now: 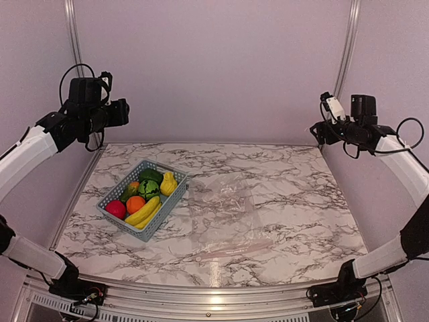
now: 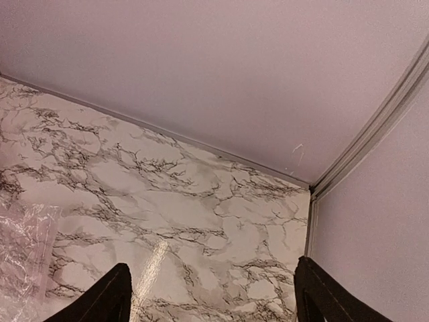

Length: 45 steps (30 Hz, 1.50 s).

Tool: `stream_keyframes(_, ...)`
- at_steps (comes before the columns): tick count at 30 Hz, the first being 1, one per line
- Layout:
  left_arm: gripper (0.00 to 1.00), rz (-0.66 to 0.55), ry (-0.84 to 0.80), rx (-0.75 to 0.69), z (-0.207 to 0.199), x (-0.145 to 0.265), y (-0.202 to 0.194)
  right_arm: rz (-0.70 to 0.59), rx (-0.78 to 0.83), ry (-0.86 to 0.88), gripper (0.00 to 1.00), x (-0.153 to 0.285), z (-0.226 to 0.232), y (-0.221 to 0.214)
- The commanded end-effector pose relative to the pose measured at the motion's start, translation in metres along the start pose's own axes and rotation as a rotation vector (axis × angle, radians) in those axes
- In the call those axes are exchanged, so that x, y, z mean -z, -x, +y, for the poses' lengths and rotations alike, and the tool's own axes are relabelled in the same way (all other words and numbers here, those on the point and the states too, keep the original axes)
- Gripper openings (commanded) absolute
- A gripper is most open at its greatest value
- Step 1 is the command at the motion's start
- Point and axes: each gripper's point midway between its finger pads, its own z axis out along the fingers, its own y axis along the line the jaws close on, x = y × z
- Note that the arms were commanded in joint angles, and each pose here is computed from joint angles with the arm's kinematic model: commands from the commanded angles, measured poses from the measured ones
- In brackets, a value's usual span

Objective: Place the food in the zip-top bag and seal the zipper
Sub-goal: Pick up the zipper food storage bag from the center of the board.

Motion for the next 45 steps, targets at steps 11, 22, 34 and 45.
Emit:
stream_keyframes(11, 0.64, 0.279, -0.161, -0.042, -0.047, -0.006, -0.067, -0.018, 0.144, 0.406, 0.87, 0.004, 0.084, -0.005)
stream_keyframes(22, 0.53, 0.486, -0.288, 0.008, -0.093, 0.044, -0.145, -0.032, 0.378, 0.635, 0.69, 0.009, 0.188, 0.009)
stream_keyframes(34, 0.49, 0.541, -0.266, 0.120, -0.104, 0.088, -0.217, 0.080, 0.799, 1.007, 0.39, 0.098, 0.302, -0.114)
stream_keyframes(45, 0.50, 0.610, -0.355, 0.093, -0.157, 0.086, -0.241, 0.159, 0.995, 1.048, 0.38, 0.112, 0.344, -0.193)
